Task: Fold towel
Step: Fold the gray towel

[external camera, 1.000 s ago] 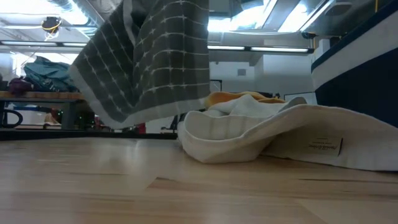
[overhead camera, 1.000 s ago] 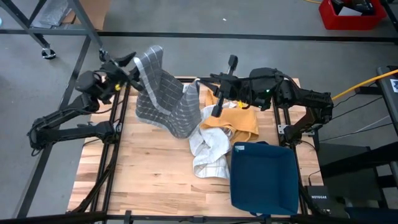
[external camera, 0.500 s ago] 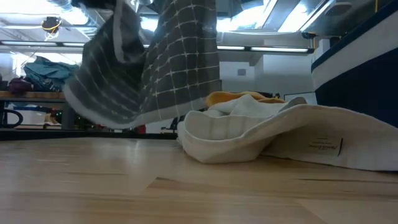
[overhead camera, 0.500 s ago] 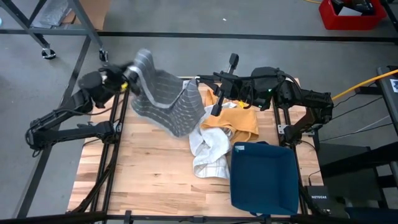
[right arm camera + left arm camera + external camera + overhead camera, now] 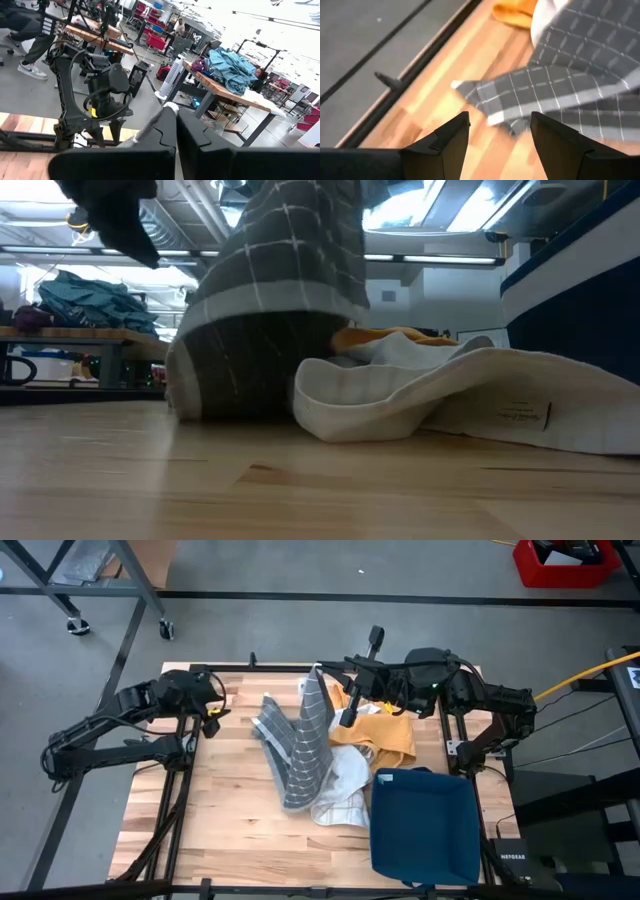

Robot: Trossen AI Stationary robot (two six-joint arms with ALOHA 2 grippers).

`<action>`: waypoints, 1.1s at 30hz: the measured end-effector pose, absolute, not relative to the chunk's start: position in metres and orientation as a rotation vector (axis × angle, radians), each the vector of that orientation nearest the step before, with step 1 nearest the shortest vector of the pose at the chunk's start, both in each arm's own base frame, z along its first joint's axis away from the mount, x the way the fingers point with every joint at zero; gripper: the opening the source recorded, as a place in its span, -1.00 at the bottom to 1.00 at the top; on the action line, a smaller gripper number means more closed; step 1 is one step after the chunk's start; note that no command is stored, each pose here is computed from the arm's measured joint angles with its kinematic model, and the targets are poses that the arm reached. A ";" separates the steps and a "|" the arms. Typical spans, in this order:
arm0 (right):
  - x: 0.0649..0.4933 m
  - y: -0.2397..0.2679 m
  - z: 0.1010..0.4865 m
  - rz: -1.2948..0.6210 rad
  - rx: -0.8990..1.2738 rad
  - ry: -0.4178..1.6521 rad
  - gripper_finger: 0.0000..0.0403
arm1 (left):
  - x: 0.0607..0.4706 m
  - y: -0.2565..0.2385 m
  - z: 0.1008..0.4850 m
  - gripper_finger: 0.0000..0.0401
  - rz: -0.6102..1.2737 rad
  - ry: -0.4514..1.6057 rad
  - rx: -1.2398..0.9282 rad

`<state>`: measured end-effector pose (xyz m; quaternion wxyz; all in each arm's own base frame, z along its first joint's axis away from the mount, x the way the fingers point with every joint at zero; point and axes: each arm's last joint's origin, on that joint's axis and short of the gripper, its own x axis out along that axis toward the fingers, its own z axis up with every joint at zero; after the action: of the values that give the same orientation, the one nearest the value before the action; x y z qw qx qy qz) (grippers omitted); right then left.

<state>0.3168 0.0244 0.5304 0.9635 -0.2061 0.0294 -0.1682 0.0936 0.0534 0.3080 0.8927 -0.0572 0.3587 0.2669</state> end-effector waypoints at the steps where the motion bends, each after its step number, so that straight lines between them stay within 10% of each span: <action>1: 0.317 0.024 0.531 -0.342 -0.415 0.052 -1.00 | 0.094 0.053 0.308 0.01 0.556 0.734 -0.138; 14: 0.348 0.022 0.521 -0.586 -0.495 0.051 -1.00 | 0.114 0.038 0.323 0.01 0.329 0.472 -0.644; 33: 0.356 0.023 0.522 -0.614 -0.606 0.032 -1.00 | 0.170 -0.018 0.248 0.01 -0.079 0.589 -0.549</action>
<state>0.3557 0.0232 0.5222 0.9084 -0.2935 0.0157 -0.2974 0.1699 -0.0183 0.2478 0.9193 -0.2672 0.2864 -0.0383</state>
